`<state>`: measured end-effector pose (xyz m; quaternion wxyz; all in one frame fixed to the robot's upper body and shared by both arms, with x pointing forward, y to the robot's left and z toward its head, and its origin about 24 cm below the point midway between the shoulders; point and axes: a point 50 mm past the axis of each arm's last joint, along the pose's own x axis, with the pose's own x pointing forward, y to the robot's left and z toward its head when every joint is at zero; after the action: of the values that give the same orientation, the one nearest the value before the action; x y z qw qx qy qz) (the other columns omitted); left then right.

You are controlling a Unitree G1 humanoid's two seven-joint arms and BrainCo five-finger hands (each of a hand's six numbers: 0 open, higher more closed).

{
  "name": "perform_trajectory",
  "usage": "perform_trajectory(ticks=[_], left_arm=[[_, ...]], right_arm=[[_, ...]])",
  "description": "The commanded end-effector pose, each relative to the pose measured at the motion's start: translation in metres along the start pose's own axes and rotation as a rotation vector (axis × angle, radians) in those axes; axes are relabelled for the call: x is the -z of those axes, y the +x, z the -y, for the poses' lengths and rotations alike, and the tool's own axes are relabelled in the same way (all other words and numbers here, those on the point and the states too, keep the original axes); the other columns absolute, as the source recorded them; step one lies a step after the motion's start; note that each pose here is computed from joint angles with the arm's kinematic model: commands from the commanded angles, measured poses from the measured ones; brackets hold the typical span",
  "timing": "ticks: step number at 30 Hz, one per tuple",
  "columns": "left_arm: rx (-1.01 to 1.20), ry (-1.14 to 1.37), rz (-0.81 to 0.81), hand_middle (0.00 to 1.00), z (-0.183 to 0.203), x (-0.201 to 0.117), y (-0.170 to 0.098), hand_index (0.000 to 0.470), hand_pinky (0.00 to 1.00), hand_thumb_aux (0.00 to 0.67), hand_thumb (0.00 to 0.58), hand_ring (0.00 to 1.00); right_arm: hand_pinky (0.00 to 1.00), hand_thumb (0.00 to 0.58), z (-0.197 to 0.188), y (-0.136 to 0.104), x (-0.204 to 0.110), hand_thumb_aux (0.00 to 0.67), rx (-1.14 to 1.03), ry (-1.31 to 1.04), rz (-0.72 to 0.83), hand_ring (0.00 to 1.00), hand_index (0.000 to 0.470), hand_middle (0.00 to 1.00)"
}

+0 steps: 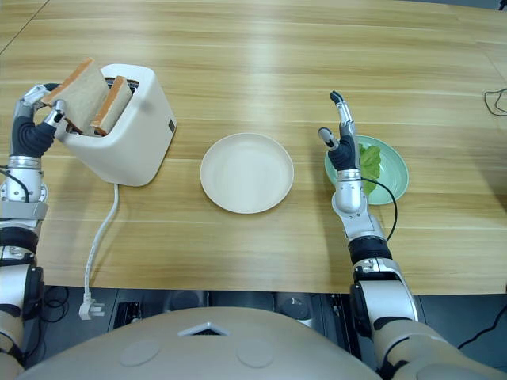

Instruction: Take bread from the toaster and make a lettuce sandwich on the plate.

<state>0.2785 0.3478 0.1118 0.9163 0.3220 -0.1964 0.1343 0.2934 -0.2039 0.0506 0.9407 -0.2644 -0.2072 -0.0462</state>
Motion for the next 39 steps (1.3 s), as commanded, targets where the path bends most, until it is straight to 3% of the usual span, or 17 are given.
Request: perform_trajectory(ticks=[1,13,20,25,39], left_arm=[[-0.076,-0.098,0.034,1.00,-0.009,-0.008,0.009,0.460,1.00,0.670,0.580,1.00],[-0.270,-0.335,0.051,1.00,-0.033,-0.011,0.014,0.460,1.00,0.670,0.580,1.00],[-0.265,-0.636,0.197,1.00,-0.029,-0.030,0.021,0.460,1.00,0.670,0.580,1.00],[-0.175,-0.790,0.249,1.00,-0.012,-0.044,0.023,0.460,1.00,0.670,0.580,1.00],[0.322,-0.904,0.315,1.00,0.092,-0.112,0.008,0.460,1.00,0.670,0.580,1.00]], right_arm=[[0.00,0.000,-0.002,-0.001,0.002,0.000,-0.014,-0.011,-0.017,0.00,0.000,0.00],[0.00,0.000,0.002,-0.001,0.004,0.000,-0.007,-0.008,-0.021,0.00,0.000,0.00],[0.00,0.000,0.017,-0.001,0.006,0.000,0.033,-0.033,-0.023,0.00,0.000,0.00],[0.00,0.000,0.034,-0.002,0.009,0.000,0.072,-0.089,-0.030,0.00,0.000,0.00],[0.00,0.000,0.103,-0.024,0.041,0.000,0.090,-0.689,-0.223,0.00,0.000,0.00]])
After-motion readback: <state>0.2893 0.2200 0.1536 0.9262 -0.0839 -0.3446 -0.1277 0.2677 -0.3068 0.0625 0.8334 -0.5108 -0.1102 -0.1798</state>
